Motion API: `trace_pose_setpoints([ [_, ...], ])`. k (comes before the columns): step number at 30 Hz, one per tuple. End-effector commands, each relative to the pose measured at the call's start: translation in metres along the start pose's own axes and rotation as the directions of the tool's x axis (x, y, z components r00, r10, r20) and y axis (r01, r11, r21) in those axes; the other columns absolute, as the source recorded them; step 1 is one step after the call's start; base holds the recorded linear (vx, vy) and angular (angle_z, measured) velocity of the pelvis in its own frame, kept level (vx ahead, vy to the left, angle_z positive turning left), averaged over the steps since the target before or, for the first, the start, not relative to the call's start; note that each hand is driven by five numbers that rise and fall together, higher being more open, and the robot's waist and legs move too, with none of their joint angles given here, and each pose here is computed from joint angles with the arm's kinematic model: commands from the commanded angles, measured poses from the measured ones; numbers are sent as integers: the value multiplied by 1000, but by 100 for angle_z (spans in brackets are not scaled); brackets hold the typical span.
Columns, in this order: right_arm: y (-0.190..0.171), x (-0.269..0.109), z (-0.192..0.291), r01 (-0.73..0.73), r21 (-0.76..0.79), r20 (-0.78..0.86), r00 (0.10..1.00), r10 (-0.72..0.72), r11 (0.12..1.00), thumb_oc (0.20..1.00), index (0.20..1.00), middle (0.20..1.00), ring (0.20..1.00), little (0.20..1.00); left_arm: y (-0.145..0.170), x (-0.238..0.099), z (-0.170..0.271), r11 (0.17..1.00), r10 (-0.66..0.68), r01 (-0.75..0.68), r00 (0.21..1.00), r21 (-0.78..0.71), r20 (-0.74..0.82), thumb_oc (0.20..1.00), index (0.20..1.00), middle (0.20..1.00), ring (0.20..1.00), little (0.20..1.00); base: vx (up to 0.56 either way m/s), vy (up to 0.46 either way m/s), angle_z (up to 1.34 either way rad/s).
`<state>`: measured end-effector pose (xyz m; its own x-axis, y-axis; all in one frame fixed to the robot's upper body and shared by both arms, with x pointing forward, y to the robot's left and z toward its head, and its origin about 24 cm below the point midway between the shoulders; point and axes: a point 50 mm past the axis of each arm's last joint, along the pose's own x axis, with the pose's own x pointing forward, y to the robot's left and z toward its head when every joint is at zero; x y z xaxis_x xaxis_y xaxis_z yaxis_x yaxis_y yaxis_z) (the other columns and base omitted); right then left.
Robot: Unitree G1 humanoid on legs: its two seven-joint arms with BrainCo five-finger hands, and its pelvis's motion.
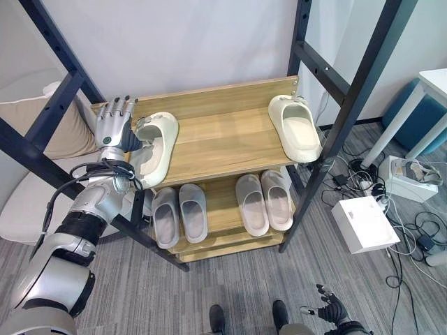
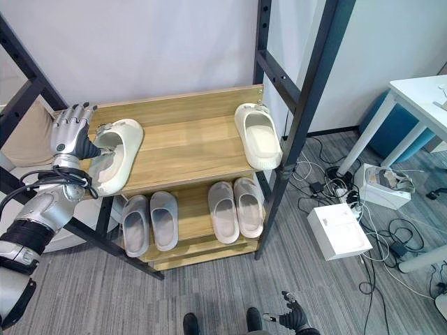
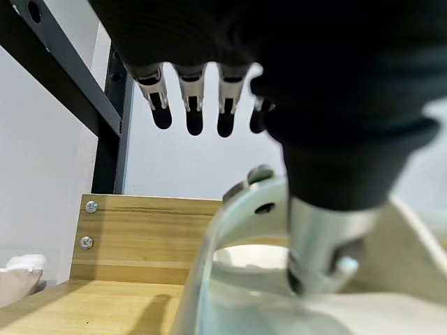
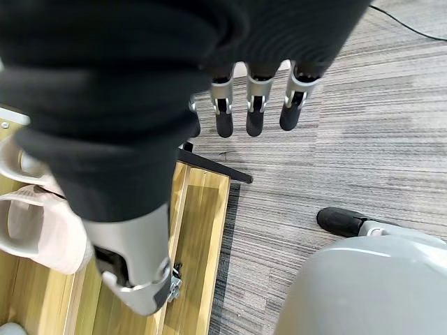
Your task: Arrange the slippers neatly on the shoe rack.
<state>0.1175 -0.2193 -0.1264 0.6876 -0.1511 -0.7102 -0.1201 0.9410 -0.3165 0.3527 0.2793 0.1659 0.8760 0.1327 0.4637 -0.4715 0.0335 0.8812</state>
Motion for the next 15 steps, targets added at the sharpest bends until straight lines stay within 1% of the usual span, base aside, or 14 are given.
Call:
trace_pose_setpoints([
  [1,3,7,28,8,42,110,994,-12,999,1000,1000,1000,1000,1000,38,37,13,986,169,-169,986,-8,0,200,200,200,200,200,33,1,-6],
  [6,0,9,28,16,40,100,995,-20,999,1000,1000,1000,1000,1000,38,40,19,988,152,-153,987,29,44,200,200,200,200,200,14,1,-3],
  [15,-1,11,29,35,46,100,994,-40,998,1000,1000,1000,1000,1000,27,41,35,991,104,-111,990,68,95,200,200,200,200,200,0,-1,0],
])
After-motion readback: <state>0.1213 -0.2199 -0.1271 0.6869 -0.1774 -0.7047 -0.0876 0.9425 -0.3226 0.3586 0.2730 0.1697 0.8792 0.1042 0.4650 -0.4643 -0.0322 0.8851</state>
